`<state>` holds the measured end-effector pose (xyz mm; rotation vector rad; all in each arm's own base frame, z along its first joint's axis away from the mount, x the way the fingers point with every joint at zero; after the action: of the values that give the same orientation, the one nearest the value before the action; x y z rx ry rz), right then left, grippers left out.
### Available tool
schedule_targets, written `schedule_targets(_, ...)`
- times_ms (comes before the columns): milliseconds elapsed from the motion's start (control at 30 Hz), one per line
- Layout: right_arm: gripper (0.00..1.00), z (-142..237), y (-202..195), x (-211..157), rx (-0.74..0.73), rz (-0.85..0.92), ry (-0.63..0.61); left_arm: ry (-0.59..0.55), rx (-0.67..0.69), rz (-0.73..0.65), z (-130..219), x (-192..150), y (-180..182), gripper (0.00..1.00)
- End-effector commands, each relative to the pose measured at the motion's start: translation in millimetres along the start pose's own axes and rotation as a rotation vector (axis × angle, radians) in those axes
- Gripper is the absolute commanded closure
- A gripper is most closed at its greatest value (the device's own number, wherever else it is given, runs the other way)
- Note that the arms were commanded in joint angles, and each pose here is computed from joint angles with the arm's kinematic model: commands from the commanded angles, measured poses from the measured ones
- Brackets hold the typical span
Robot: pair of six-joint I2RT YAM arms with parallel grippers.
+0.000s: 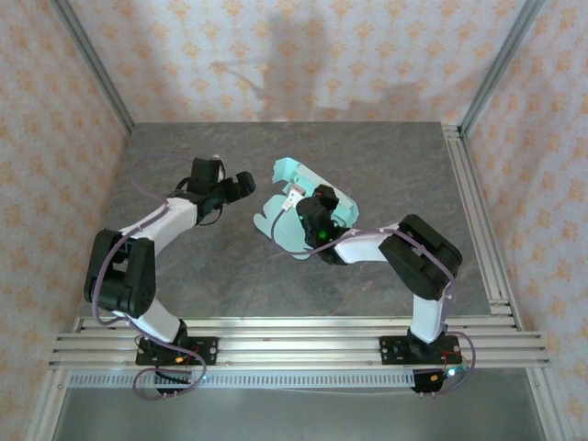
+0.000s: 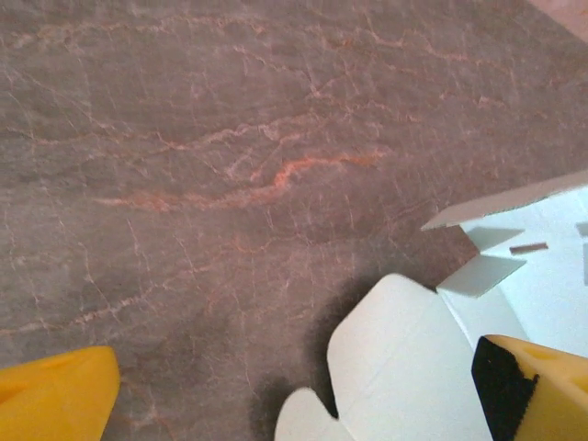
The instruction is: Fold the paper box
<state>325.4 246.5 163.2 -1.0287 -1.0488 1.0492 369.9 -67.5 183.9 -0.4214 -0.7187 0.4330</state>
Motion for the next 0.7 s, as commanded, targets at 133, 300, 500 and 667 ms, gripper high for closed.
schedule_targets(133,1.00,13,4,4,-0.076,0.041,-0.055,-0.040,-0.025,0.028,-21,29,12,0.00)
schedule_targets(300,1.00,18,11,2,-0.111,0.056,-0.087,-0.007,-0.094,-0.021,-44,40,3,0.00)
schedule_targets(500,1.00,23,22,4,-0.111,0.063,-0.113,0.040,-0.101,-0.038,-67,45,1,0.00)
schedule_targets(667,1.00,23,28,4,-0.111,0.061,-0.114,0.112,-0.109,-0.039,-92,44,0,0.02)
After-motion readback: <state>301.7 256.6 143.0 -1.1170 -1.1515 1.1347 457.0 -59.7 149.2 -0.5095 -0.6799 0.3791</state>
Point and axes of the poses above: each hand's point on the last joint's axis, 136 mm out from that joint toward the fingers, its own z axis back along the fingers, its own y axis along the line the jaws close on, x = y × z, the point moved 9 cm from there along z, back along the fingers, and after that the axes turned 4 degrees about z, right-handed, at the moved point
